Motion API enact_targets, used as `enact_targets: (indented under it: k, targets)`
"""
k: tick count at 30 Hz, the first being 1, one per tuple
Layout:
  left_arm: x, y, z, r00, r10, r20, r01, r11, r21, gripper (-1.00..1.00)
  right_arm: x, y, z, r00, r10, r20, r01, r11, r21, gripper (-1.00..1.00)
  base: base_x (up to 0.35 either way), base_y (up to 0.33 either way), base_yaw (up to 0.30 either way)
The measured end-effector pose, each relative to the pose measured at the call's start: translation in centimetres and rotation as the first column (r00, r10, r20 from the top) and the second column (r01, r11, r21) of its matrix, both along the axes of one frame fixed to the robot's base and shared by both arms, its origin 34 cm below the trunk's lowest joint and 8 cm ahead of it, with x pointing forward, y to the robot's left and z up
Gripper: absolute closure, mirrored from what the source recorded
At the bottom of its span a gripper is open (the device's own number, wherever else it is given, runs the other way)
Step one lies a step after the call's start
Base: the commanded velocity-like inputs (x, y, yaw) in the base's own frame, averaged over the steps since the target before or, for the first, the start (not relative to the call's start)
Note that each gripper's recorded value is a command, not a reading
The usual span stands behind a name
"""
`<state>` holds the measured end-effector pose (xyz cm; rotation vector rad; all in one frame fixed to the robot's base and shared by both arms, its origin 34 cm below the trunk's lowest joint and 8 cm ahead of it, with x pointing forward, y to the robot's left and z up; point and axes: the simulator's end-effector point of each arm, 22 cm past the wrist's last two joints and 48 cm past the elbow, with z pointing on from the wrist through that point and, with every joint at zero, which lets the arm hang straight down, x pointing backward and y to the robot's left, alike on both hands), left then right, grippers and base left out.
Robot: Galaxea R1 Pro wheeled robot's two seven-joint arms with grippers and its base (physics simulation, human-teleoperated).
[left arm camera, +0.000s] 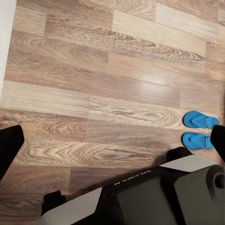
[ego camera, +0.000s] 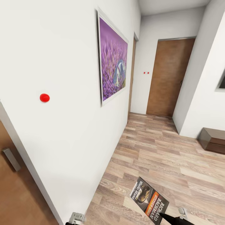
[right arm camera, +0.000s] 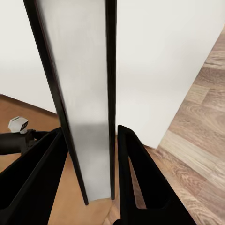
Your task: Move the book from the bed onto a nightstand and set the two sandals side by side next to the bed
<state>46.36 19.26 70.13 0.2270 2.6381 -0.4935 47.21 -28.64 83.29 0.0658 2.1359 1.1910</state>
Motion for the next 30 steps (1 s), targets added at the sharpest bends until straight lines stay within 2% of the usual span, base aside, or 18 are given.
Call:
enact_targets:
  k: [7,15,23,30]
  targets:
    - [0.02,-0.02,-0.01,1.0,0.0,0.0,0.0,1.0,0.0,-1.0,-0.01,0.0,-0.05,1.0,0.0,-0.002,0.0,1.0,-0.001,1.0,0.175,0.139,0.0]
    - [0.01,-0.1,-0.02,1.0,-0.001,-0.001,0.001,1.0,-0.001,-1.0,0.05,-0.02,-0.03,1.0,-0.001,0.0,0.001,1.0,0.0,1.0,0.022,0.015,0.0]
    - [-0.01,-0.12,-0.02,1.0,-0.002,-0.001,0.002,1.0,-0.001,-1.0,0.03,0.0,-0.01,1.0,-0.001,0.0,0.001,1.0,0.001,1.0,0.156,0.0,0.0]
    - [0.0,-0.13,-0.03,1.0,-0.002,-0.001,0.002,1.0,-0.001,-1.0,0.01,0.02,0.0,1.0,0.001,-0.001,-0.001,1.0,0.002,1.0,0.019,0.0,-0.175]
